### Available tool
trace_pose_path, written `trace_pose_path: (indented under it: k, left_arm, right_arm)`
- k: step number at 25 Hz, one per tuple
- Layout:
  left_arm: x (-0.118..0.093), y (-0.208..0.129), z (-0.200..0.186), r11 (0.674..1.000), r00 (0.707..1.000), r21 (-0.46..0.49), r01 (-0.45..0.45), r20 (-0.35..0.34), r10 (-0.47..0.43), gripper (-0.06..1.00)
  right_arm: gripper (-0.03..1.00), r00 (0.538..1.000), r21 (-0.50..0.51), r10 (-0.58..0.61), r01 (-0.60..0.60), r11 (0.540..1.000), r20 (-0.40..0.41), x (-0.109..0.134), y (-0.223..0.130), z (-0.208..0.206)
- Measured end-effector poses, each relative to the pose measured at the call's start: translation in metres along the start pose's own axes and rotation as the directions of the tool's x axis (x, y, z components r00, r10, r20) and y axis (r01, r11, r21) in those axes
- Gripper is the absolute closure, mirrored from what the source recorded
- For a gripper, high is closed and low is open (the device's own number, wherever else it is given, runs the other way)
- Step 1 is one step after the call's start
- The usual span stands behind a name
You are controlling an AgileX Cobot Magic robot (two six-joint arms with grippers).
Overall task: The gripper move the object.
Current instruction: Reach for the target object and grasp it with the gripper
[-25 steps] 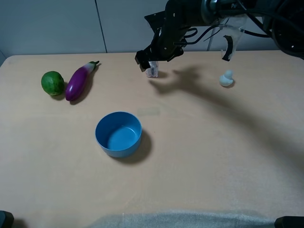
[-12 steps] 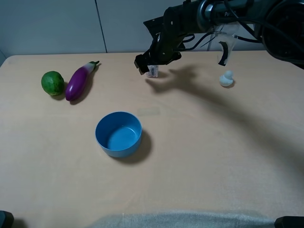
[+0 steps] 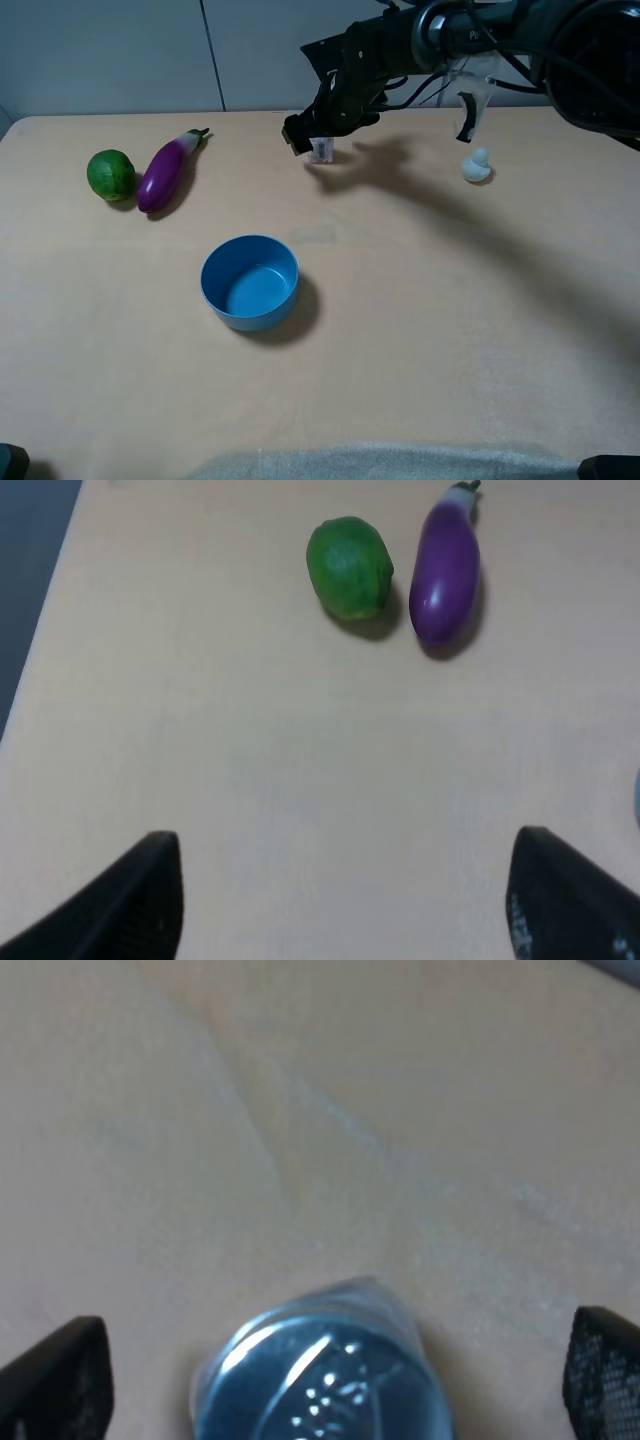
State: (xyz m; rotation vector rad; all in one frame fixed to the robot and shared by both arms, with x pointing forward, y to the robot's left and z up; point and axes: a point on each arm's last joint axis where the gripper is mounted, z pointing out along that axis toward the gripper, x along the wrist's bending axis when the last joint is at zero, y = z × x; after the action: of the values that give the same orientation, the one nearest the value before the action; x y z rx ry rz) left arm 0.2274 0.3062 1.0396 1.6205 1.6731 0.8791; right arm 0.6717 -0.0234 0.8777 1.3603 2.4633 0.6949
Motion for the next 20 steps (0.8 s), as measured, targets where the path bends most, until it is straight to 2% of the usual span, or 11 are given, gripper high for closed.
trace_pose_path:
  k: [20]
  left_arm:
    - [0.0,0.0,0.0,1.0,1.0,0.0,0.0,0.0,0.0,0.21]
  right_arm:
    - [0.3,1.0,0.03,-0.008,0.007,1.0,0.005,-0.001,-0.009,0.013]
